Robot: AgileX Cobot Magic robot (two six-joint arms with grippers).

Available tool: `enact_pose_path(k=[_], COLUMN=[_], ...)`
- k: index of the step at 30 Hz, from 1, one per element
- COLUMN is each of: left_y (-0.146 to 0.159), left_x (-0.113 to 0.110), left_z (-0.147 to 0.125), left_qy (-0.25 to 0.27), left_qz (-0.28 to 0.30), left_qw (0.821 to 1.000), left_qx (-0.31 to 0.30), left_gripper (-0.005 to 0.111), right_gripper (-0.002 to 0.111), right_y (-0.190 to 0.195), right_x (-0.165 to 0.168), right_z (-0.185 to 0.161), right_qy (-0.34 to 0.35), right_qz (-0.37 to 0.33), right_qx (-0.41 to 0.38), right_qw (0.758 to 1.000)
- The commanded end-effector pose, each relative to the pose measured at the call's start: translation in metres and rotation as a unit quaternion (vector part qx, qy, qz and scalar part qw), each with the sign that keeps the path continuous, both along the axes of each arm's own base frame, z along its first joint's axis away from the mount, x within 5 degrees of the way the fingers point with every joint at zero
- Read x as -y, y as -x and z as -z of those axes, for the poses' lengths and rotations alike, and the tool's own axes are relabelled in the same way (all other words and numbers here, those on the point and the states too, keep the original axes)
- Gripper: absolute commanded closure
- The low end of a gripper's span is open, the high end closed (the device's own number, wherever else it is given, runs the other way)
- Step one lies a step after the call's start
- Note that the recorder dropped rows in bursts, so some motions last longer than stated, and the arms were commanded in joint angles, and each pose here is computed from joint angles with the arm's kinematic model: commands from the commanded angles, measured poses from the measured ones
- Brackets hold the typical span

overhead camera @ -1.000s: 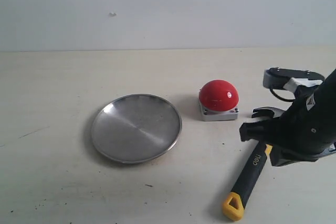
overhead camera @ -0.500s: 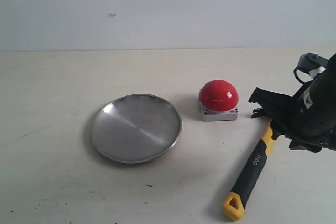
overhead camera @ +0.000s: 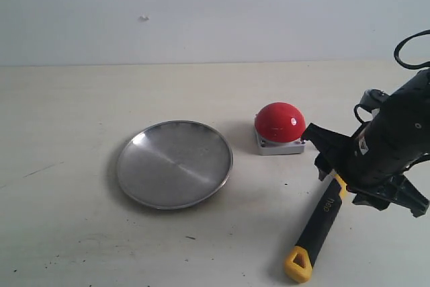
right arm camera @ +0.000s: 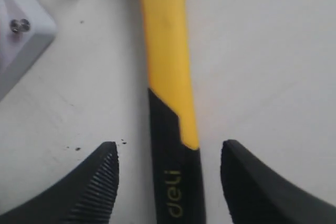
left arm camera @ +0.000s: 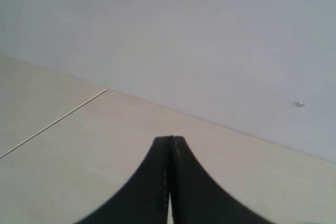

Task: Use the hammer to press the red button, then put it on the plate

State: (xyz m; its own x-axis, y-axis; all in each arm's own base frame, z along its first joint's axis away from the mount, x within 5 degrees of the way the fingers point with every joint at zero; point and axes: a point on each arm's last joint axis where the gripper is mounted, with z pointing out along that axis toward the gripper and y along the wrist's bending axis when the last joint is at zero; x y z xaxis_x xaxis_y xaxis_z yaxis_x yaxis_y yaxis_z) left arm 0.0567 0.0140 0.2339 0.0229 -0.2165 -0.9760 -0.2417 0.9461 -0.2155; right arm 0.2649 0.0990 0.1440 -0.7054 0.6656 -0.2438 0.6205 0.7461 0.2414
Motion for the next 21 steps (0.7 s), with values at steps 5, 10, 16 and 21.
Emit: enact_pose_path(k=[5,10,16,21], left_y=[0.000,0.000,0.000,0.000], left_x=[0.000,0.000,0.000,0.000], left_z=[0.000,0.000,0.000,0.000], left_qy=[0.001,0.001,0.001,0.001], left_qz=[-0.002,-0.002,-0.002,-0.002], left_qw=[1.000,1.000,1.000,1.000], left_qx=[0.004,0.004,0.004,0.004], left_gripper=[0.107,0.107,0.107,0.107], right_gripper=[0.045,0.043,0.044,0.049], right_y=[-0.008,-0.010,-0.011,-0.010], right_x=[-0.001,-0.001,-0.002,-0.001], right_z=[0.008,0.018,0.027,0.032], right_qy=[0.003,0.012,0.007,0.017], right_qz=[0.016,0.015,0.017,0.019], right_qx=[0.017,0.006,0.002,-0.013], right_qw=[1.000,1.000,1.000,1.000])
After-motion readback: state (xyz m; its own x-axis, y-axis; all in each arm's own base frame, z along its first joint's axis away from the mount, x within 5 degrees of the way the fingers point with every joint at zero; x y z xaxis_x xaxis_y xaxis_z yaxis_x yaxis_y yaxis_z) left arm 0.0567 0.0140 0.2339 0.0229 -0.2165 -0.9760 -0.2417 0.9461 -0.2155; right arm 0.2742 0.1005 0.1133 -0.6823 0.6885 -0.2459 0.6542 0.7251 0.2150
